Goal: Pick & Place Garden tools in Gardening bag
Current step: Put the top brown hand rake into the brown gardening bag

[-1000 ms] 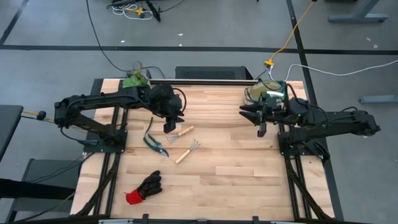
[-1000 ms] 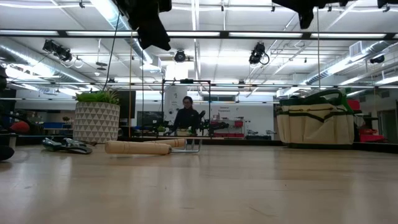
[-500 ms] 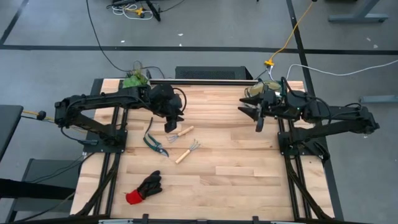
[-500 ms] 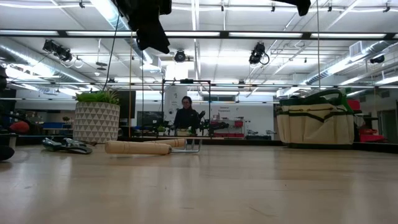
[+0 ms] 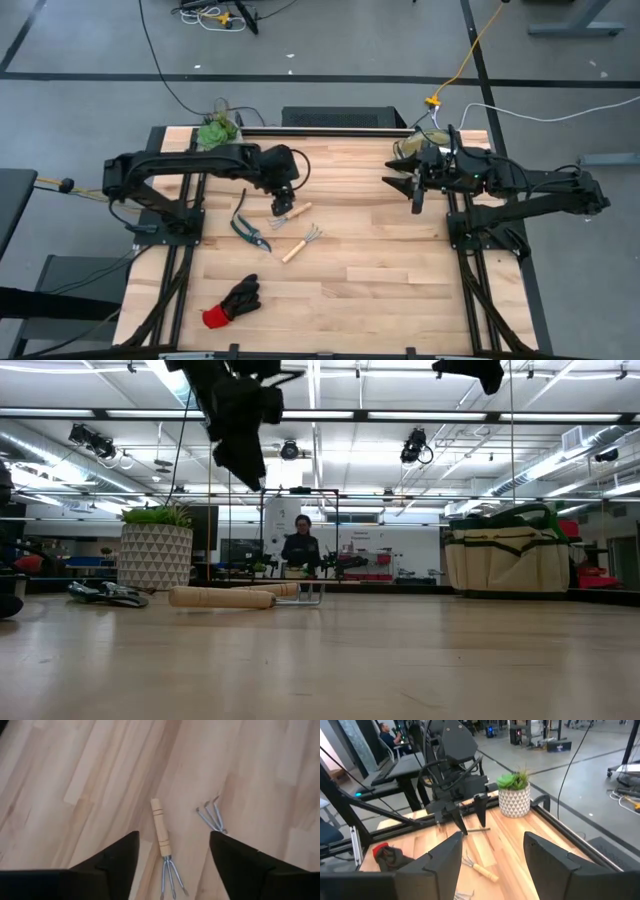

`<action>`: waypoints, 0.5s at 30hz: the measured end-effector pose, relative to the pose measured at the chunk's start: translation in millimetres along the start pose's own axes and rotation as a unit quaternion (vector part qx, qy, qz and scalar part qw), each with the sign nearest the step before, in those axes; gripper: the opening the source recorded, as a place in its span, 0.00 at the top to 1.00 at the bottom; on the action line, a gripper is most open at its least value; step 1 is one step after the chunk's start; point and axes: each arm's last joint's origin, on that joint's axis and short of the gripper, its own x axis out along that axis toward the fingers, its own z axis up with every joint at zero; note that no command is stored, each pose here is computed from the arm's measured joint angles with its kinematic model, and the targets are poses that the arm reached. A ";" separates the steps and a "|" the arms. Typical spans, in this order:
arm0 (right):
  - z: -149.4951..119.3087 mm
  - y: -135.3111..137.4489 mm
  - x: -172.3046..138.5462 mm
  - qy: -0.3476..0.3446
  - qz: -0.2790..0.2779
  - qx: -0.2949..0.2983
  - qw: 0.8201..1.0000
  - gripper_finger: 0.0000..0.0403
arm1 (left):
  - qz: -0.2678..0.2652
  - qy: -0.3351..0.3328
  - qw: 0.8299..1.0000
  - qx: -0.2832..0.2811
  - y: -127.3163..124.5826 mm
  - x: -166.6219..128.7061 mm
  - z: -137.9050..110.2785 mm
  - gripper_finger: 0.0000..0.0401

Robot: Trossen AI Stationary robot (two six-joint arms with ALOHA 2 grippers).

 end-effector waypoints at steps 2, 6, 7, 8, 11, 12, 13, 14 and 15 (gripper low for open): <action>-0.6 -0.1 0.1 0.003 -0.001 -0.001 1.000 0.47 | 0.002 0.019 1.000 0.000 0.0 9.7 -0.8 0.32; -1.4 -0.3 0.1 0.007 -0.002 -0.009 1.000 0.47 | 0.001 0.053 0.999 0.003 -2.1 28.9 -2.5 0.26; -1.7 -0.4 0.1 0.009 -0.002 -0.014 1.000 0.47 | 0.003 0.062 0.998 -0.001 -2.4 33.4 -3.2 0.25; -1.8 -0.4 0.1 0.009 -0.002 -0.019 1.000 0.47 | 0.003 0.074 0.997 -0.002 -3.5 38.4 -4.5 0.25; -2.5 -0.7 0.1 0.013 -0.004 -0.038 0.999 0.47 | 0.006 0.100 0.995 -0.015 -6.8 50.9 -7.8 0.25; -2.3 -0.6 0.1 0.012 -0.003 -0.039 0.999 0.47 | 0.007 0.107 0.994 -0.025 -8.1 54.4 -8.8 0.25; -2.4 -0.6 0.1 0.012 -0.003 -0.039 0.999 0.47 | 0.008 0.113 0.993 -0.034 -9.9 58.2 -9.6 0.25; -2.4 -0.6 0.1 0.012 -0.003 -0.039 0.999 0.47 | 0.009 0.116 0.992 -0.040 -11.7 61.6 -10.1 0.25; -2.4 -0.6 0.1 0.012 -0.003 -0.039 0.999 0.47 | 0.010 0.119 0.992 -0.042 -12.9 63.9 -10.5 0.25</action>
